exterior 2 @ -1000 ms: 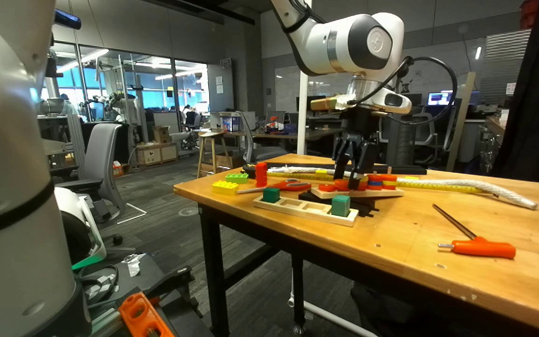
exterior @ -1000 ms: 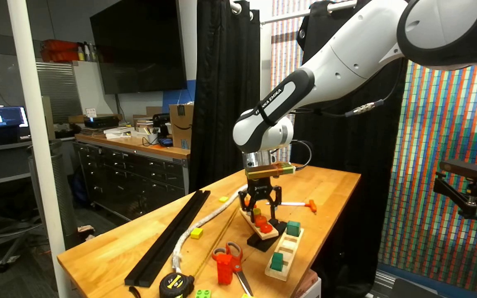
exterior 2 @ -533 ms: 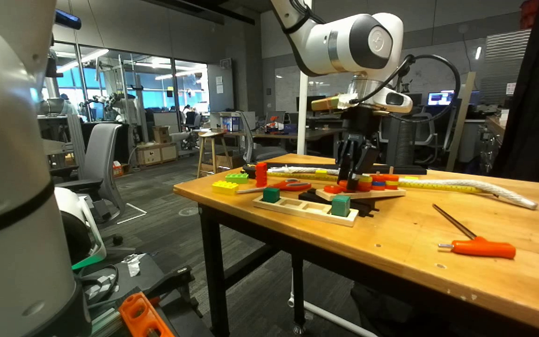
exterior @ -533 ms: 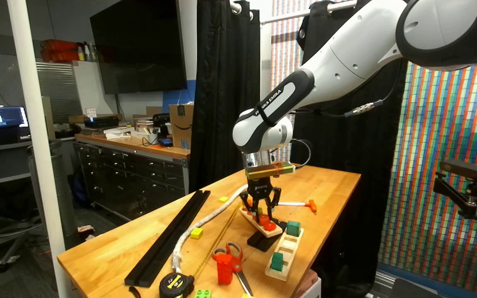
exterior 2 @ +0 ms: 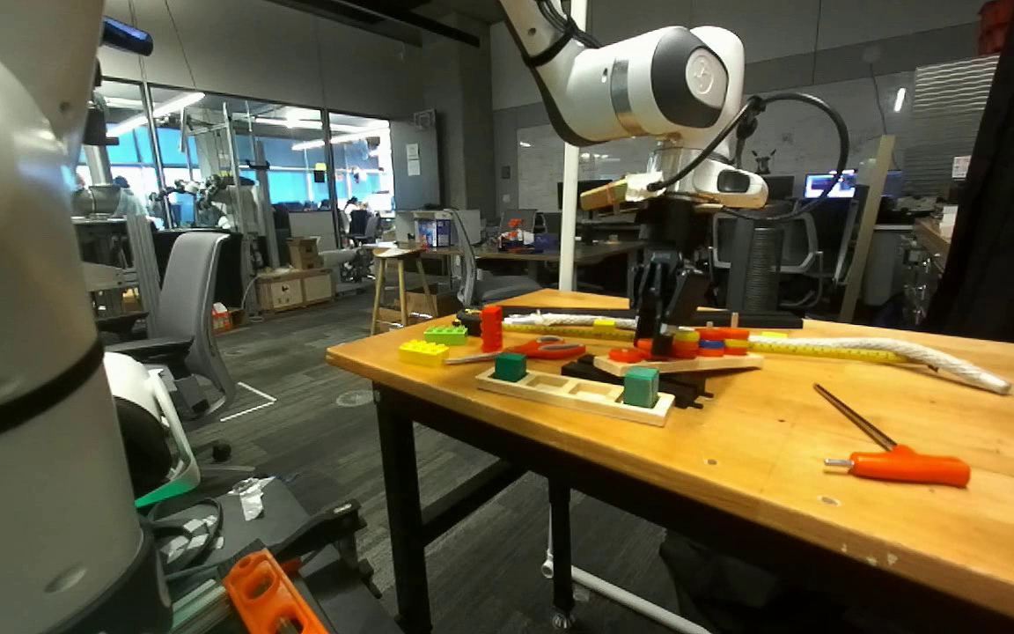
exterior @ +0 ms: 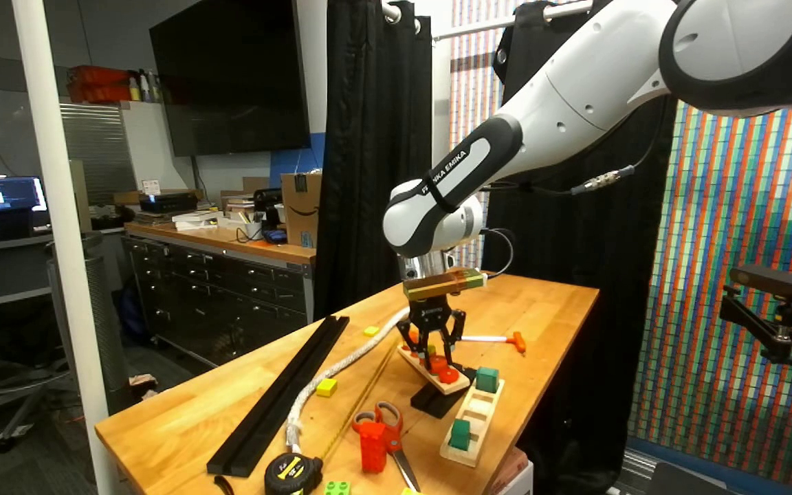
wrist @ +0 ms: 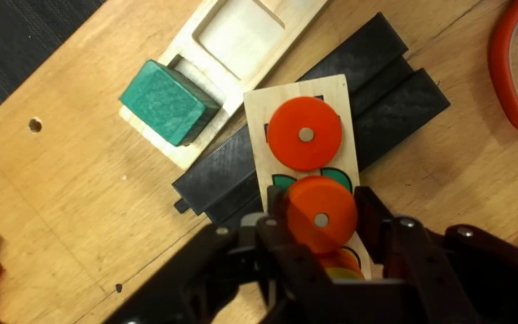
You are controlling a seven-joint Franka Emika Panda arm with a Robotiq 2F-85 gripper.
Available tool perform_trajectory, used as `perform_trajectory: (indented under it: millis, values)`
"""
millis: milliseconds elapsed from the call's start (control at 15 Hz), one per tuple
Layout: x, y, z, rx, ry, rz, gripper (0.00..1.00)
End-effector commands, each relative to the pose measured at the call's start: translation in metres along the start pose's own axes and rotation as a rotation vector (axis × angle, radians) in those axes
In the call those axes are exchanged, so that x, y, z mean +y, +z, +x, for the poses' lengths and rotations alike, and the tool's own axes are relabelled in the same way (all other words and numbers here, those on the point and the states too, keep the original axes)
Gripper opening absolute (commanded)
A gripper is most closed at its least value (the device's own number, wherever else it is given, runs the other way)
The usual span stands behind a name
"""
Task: Pick up the second orange object to the right from the wood and put it on the table
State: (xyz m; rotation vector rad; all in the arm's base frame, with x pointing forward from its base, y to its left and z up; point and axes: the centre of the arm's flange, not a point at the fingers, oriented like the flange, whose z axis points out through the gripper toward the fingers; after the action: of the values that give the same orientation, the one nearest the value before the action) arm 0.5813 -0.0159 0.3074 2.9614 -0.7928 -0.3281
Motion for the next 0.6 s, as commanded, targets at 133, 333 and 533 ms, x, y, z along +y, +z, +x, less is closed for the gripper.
perform_trajectory:
  millis: [133,333,533]
  values:
    - [0.011,-0.016,-0.007,0.017,0.008,-0.003,0.17]
    - [0.02,-0.02,-0.005,0.022,0.011,0.013,0.17]
    - [0.025,-0.027,-0.007,0.035,0.019,0.021,0.17]
